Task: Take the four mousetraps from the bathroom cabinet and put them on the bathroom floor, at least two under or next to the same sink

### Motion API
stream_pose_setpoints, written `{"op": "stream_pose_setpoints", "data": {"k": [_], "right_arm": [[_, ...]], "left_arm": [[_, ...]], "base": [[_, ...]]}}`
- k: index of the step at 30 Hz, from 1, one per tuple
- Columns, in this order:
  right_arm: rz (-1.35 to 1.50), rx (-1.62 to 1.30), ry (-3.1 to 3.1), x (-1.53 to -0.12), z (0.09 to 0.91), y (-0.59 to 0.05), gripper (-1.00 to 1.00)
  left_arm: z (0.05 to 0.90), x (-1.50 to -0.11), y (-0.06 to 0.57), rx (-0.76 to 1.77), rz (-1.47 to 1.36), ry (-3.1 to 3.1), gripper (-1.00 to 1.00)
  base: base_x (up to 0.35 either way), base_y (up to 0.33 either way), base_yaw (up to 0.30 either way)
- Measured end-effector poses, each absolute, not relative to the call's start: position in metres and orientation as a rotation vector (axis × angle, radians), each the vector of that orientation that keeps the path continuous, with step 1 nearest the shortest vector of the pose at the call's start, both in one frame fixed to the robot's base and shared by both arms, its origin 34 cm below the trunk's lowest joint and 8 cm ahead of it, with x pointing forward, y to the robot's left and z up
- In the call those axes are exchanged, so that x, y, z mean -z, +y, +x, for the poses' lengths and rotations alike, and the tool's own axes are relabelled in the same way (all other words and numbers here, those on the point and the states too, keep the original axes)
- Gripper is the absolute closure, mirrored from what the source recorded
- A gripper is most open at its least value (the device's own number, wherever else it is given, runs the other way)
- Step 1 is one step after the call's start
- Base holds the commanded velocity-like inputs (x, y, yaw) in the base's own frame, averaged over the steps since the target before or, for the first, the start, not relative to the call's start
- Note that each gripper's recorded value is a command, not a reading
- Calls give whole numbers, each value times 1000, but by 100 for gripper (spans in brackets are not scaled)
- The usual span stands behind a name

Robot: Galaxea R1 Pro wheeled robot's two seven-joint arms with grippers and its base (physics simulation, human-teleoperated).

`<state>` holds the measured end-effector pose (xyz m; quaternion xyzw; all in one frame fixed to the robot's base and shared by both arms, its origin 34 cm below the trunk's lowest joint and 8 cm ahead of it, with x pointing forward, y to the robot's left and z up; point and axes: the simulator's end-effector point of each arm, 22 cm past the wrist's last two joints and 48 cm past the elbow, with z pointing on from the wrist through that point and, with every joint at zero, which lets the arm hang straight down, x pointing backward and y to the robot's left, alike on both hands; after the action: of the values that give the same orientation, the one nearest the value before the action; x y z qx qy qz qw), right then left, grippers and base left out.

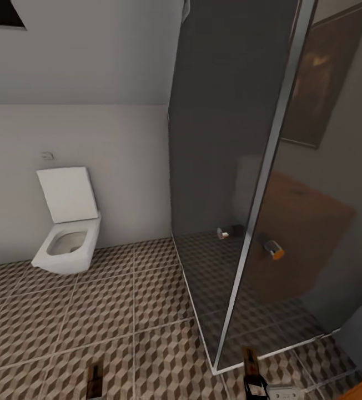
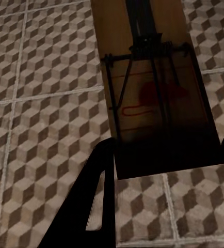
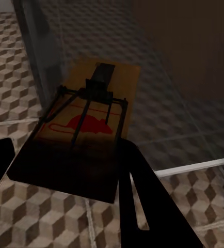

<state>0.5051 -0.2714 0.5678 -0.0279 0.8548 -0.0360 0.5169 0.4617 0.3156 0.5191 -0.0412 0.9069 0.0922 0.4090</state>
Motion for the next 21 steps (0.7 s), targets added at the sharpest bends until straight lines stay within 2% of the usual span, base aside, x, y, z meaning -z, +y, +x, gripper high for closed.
{"op": "stream_pose_setpoints", "data": {"k": [21], "right_arm": [[-67,86,2053,-568,505,-271,100]], "left_arm": [[462,-519,315,-232,-104,2285,100]], "base": [[0,0,287]]}}
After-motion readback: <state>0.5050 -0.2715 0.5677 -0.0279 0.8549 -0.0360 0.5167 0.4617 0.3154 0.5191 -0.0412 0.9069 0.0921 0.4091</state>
